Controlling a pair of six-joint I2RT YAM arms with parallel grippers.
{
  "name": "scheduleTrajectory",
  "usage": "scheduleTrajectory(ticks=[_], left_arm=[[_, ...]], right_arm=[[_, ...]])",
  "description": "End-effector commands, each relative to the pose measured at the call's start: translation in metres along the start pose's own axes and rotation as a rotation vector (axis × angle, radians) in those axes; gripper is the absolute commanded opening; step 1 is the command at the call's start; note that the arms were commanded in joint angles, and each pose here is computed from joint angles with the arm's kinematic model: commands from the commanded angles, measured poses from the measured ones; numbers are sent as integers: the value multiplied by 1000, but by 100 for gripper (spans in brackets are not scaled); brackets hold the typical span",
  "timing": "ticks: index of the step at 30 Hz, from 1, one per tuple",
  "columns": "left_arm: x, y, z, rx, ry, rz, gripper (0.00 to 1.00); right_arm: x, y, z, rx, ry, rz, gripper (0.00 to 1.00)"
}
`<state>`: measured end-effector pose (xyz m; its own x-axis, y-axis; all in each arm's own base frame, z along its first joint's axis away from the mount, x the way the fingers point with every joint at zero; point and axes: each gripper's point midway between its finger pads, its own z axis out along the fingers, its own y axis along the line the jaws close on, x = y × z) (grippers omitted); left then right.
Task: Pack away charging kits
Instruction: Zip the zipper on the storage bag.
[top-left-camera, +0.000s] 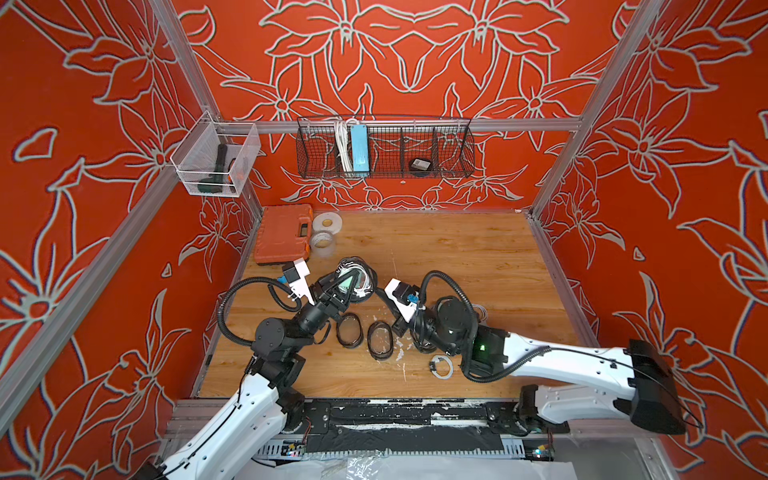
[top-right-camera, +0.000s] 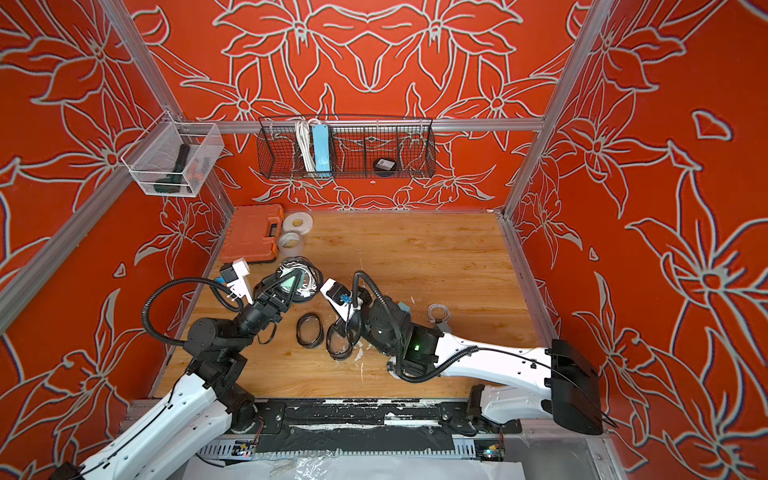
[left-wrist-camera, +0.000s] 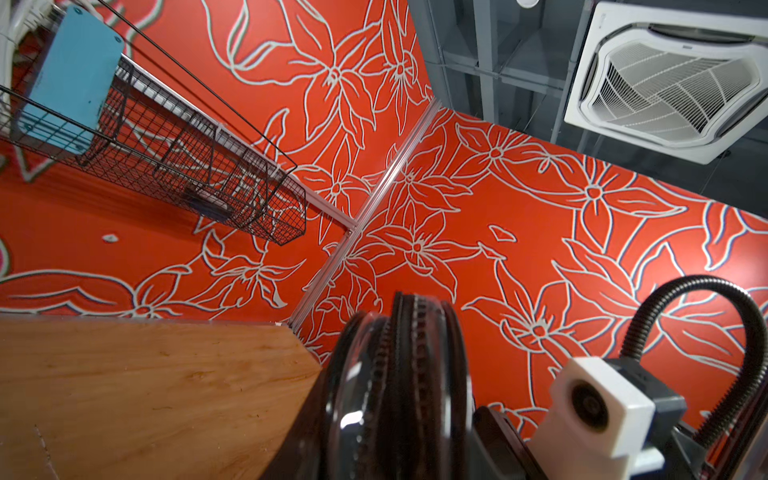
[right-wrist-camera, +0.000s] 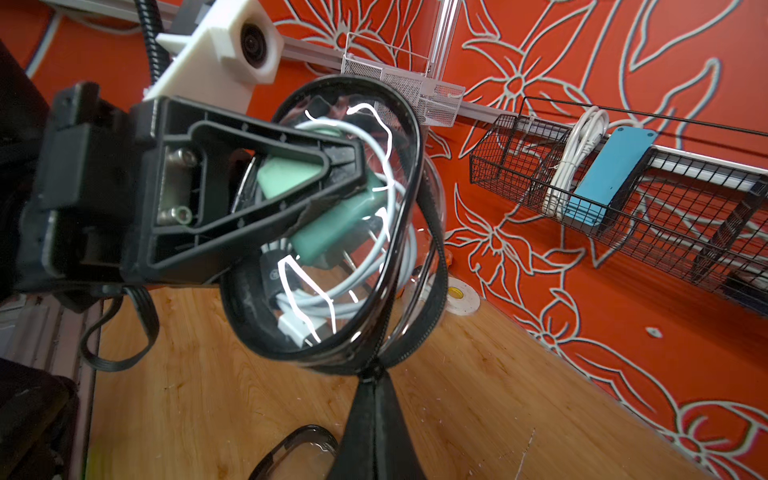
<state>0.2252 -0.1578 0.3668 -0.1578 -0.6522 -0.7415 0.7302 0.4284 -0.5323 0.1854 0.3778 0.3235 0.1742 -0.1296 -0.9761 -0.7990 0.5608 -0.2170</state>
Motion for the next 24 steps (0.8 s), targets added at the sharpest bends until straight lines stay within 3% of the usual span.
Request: scheduleTrajectory(ticks=[1,9,14,24], left_arm=[[-2,-13,1,38,39,50,0],[23,-16,5,66,200,68,0],[34,-6,9,29,264,75,0],[59,-10,13,106,402,91,0]], right_arm=[[-17,-48,-14,147,-28,-65,0],[-13,-44,-23,59,-14,-168,0],[-15,-63,-27,118,8,-189,0],[-29,-86,-23,121,23,-213,0]])
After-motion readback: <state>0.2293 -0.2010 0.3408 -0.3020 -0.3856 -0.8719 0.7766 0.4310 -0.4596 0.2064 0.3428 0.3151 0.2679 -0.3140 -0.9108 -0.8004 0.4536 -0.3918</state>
